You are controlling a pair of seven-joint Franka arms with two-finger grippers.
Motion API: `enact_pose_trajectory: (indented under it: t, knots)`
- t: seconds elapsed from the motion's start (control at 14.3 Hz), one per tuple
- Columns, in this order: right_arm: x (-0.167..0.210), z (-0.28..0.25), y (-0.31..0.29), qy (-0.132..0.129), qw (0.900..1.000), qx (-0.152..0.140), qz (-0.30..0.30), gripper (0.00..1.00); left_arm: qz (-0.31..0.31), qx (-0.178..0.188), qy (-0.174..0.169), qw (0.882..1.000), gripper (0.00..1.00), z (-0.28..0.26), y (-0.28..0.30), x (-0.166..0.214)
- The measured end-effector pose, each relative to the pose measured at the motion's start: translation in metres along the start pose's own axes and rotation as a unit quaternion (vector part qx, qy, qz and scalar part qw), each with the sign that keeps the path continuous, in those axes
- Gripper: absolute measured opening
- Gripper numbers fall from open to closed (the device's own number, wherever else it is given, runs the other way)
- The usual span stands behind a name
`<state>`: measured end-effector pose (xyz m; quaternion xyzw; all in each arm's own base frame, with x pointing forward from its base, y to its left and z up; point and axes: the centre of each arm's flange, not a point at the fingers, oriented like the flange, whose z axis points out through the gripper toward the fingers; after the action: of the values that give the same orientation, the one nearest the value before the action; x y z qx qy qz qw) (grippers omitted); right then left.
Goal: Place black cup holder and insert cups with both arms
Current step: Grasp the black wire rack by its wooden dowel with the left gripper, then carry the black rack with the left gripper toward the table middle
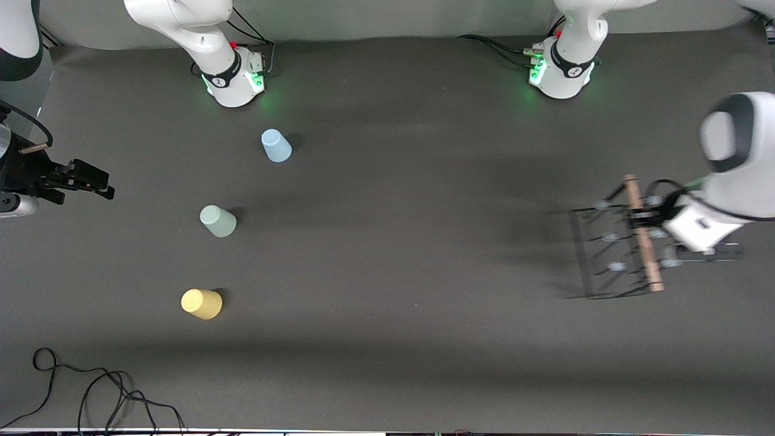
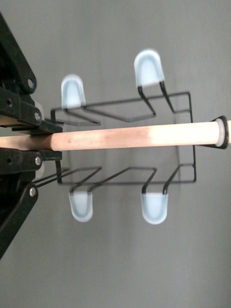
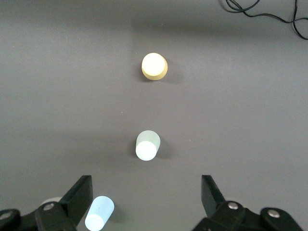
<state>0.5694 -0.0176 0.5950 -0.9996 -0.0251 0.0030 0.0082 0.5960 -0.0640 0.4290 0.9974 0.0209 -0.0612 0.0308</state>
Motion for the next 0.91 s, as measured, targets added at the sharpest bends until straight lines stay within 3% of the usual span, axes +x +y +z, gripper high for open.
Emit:
enact_pose_trajectory:
  t: [0.42,0.91]
  knots:
    - [0.0,0.0,0.0,0.0,1.0,0.0,0.0,1.0,-0.037,-0.015,0.02,0.999,0.16,0.012,0.272,-0.046]
    - [-0.006,0.006,0.0,-0.011,1.0,0.001,0.0,1.0,-0.013,-0.032,0.008,0.999,0.16,0.134,0.467,-0.125]
